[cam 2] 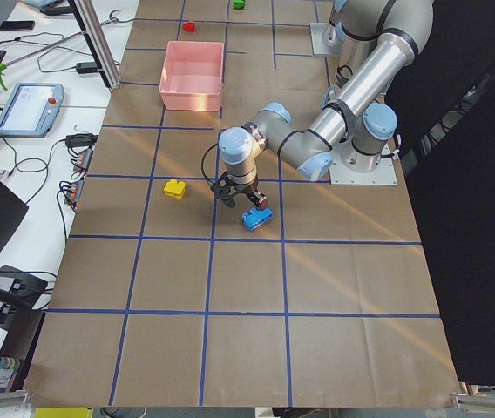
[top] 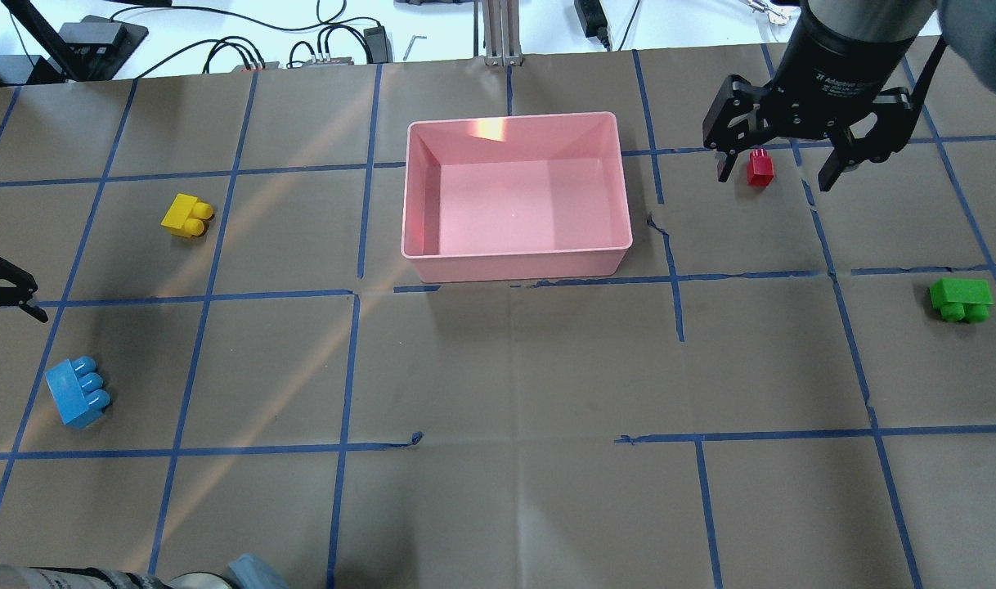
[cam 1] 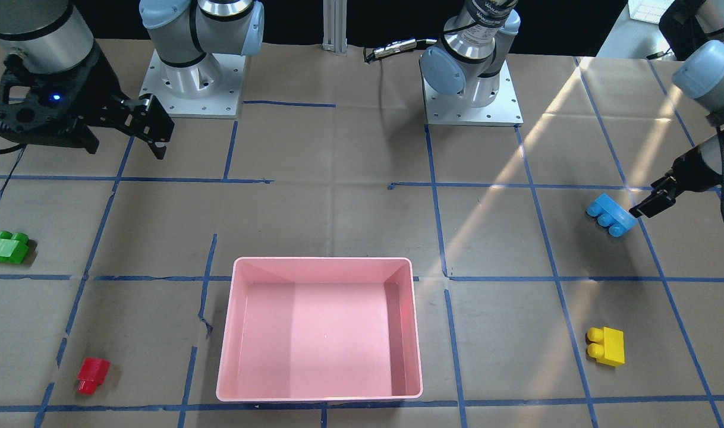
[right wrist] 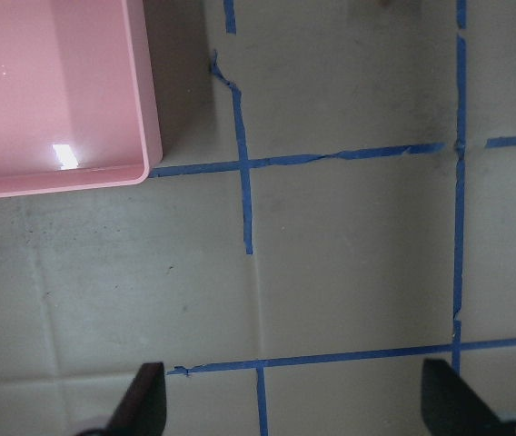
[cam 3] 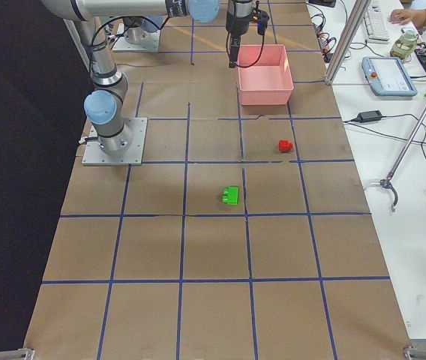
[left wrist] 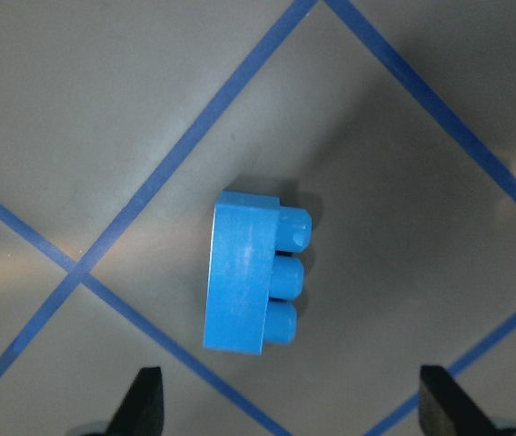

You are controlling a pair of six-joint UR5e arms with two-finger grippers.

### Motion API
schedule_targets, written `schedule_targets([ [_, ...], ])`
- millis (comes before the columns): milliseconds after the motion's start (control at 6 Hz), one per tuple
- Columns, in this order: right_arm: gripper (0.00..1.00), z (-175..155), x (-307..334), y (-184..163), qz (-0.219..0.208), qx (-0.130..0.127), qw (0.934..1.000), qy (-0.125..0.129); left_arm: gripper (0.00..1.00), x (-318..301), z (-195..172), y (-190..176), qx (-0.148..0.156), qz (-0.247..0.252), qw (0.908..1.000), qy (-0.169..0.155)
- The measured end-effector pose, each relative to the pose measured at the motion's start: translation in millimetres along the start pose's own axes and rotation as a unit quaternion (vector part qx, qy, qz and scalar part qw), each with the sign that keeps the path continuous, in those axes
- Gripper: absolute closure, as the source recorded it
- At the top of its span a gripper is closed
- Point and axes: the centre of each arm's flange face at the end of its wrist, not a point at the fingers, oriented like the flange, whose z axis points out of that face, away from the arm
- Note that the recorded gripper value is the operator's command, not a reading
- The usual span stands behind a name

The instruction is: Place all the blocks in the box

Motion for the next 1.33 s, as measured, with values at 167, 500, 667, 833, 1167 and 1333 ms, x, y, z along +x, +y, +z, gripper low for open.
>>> schedule_targets([
  [167,0.00,1,38,-9,0.006,0.005,1.0000,0.002,0.01,-2,25,5,0.023,0.016,0.9996,-0.002],
  [500,0.00,6,137,-17,0.005,0.002,1.0000,0.001,0.01,-10,63,10,0.016,0.019,0.9997,0.000],
  [667,0.00,11,193,-15,-0.004,-0.002,1.0000,-0.002,0.03,-12,75,11,0.008,0.019,0.9998,0.000],
  [833,0.00,21,246,-13,0.007,-0.006,1.0000,0.001,0.20,-12,81,12,0.003,0.019,0.9998,0.001],
  [1167,0.01,64,323,-29,0.048,-0.006,0.9988,0.011,0.49,-12,85,12,0.000,0.018,0.9998,0.004],
  [1333,0.01,99,339,-41,0.057,-0.013,0.9983,0.005,0.64,-12,85,11,0.001,0.021,0.9998,0.004],
])
